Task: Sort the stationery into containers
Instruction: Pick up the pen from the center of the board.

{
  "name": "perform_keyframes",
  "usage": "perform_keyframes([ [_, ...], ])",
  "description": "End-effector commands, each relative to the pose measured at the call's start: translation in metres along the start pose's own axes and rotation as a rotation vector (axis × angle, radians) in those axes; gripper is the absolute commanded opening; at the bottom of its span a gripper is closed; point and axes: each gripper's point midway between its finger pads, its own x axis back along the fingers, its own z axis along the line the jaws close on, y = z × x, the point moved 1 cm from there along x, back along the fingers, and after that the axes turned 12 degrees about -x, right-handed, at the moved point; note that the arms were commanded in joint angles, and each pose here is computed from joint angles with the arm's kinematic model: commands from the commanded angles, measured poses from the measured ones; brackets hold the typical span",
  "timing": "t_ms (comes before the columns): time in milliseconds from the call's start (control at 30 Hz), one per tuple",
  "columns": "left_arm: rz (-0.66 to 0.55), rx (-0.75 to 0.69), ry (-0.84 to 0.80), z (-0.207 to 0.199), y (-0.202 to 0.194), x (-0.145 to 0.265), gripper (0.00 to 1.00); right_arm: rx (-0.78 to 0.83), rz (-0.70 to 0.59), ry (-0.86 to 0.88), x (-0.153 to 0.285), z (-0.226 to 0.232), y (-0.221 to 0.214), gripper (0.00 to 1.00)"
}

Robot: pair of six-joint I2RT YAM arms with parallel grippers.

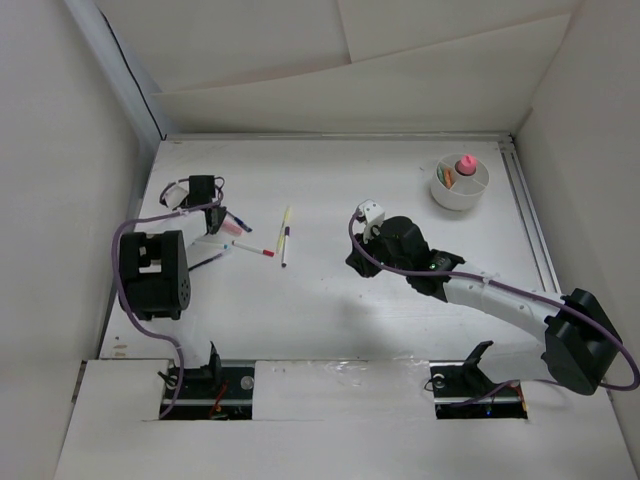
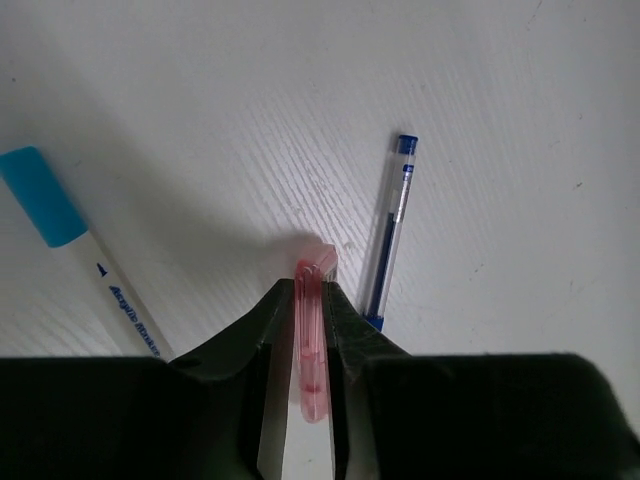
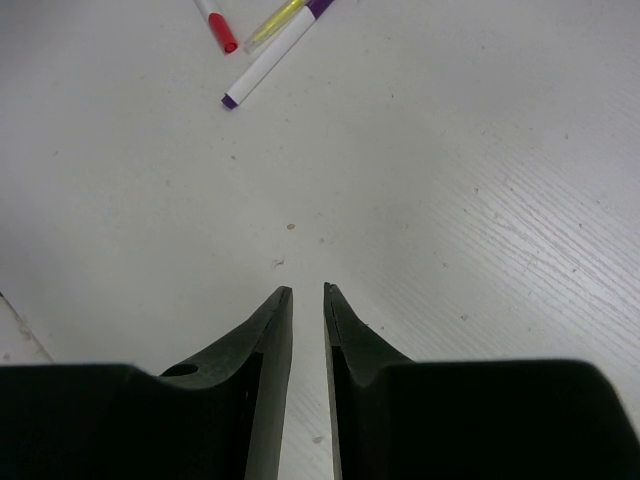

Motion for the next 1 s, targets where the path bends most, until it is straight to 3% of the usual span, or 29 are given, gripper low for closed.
perform_keyframes([
  [0, -0.047, -0.011, -0.025, 0.001, 0.019, 0.032, 0.0, 0.023, -0.091, 0.051, 0.006, 0.017, 0.028, 0.25],
  [267, -0.126, -0.006, -0.094, 0.001, 0.038, 0.071, 0.0, 0.024, -0.126, 0.043, 0.013, 0.016, 0.035, 0.37],
  [500, -0.116, -0.018, -0.178, -0.011, 0.033, 0.088, 0.0, 0.024, -0.116, 0.039, 0.01, 0.015, 0.032, 0.41],
  [633, -0.114, -0.05, -0.333, -0.036, 0.024, 0.113, 0.0, 0.038, -0.133, 0.086, 0.015, 0.026, 0.042, 0.52],
  [800, -0.061, -0.086, -0.636, -0.068, 0.001, 0.149, 0.0, 0.074, -0.118, 0.288, 0.028, 0.066, 0.055, 0.66],
  [967, -0.07, -0.191, -0.862, -0.098, -0.019, 0.183, 0.0, 0.087, -0.147, 0.339, 0.027, 0.081, 0.075, 0.8],
])
